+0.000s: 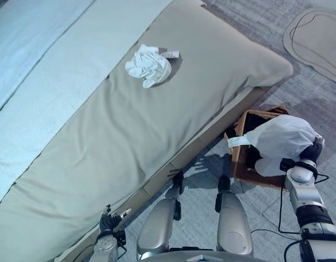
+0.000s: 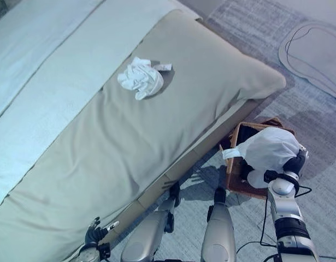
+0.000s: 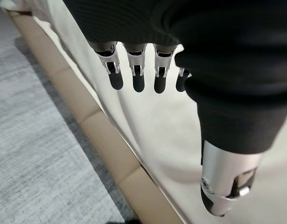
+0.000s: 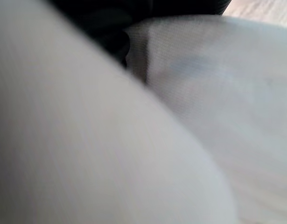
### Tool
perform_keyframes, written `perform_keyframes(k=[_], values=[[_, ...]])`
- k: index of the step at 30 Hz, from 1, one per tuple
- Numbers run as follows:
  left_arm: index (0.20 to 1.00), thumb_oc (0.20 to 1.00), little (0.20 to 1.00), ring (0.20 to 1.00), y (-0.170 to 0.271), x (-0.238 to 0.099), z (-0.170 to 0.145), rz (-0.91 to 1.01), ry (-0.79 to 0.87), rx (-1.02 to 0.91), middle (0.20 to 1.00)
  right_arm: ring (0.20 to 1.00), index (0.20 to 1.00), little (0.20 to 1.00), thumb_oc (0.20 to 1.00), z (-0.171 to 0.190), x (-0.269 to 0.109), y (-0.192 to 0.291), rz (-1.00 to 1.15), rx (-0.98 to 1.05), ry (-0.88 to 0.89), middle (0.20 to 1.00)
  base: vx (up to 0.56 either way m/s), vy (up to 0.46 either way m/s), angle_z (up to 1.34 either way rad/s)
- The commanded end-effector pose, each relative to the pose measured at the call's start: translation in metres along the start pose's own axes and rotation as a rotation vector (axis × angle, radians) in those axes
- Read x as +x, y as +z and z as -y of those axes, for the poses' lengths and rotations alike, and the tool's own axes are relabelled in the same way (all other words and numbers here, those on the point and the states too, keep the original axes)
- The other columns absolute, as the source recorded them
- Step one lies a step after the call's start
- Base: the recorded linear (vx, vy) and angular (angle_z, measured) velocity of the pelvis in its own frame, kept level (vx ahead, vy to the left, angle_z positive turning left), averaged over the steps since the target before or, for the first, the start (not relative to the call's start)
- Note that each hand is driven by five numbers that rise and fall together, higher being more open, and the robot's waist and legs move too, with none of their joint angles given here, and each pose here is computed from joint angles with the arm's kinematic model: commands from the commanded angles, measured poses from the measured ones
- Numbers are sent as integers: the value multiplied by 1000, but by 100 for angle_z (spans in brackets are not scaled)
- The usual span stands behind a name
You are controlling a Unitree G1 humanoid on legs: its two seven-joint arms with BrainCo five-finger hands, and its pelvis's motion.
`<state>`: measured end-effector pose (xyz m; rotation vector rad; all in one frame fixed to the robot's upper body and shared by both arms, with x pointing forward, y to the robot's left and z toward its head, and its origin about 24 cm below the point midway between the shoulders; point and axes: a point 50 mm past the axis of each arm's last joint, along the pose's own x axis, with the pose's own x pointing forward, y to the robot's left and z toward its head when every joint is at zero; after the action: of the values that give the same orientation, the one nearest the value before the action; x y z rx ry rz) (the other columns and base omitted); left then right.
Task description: Pick up clothes into the bucket
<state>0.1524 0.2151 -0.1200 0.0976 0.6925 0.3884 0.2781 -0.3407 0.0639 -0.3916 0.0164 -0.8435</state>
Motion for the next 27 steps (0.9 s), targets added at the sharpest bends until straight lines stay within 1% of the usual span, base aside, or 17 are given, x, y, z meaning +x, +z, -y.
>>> perform_keyframes(k=[1,3,5,6,12,13,14,15,18,22,27], values=[[1000,1000,1000,1000,38,5,25,157,-69,-27,1000,200,200,200,200,16,26,36,151,-47,-75,200,-43,-21,1],[1000,1000,1000,1000,60,1,38,254,-125,-75,1000,200,200,200,200,19,36,44,159,-78,-112,200,-69,-58,-3],[1000,1000,1000,1000,66,-1,41,277,-139,-88,1000,200,200,200,200,20,40,48,166,-83,-126,200,-42,-53,-8],[1000,1000,1000,1000,76,-4,47,323,-169,-101,1000,200,200,200,200,22,47,54,163,-91,-153,200,-29,-29,-7],[1000,1000,1000,1000,82,-10,57,357,-201,-99,1000,200,200,200,200,34,64,71,159,-122,-239,200,30,-25,-7],[1000,1000,1000,1000,80,-11,59,349,-203,-89,1000,909,909,909,909,41,71,74,143,-171,-258,909,5,1,-3],[1000,1000,1000,1000,80,-11,59,350,-203,-91,1000,1000,1000,1000,1000,41,71,75,145,-171,-258,1000,18,-1,-7],[1000,1000,1000,1000,77,-10,60,337,-202,-78,1000,1000,1000,1000,1000,48,77,76,121,-232,-258,1000,14,-2,-7],[1000,1000,1000,1000,76,-9,60,329,-193,-86,1000,1000,1000,1000,1000,52,82,85,137,-274,-266,1000,5,-1,-2],[1000,1000,1000,1000,76,-8,63,321,-189,-90,1000,1000,1000,1000,1000,48,84,96,171,-278,-269,1000,3,2,3],[1000,1000,1000,1000,84,-6,66,342,-191,-91,1000,1000,1000,1000,1000,42,82,96,173,-275,-256,1000,-11,8,7]])
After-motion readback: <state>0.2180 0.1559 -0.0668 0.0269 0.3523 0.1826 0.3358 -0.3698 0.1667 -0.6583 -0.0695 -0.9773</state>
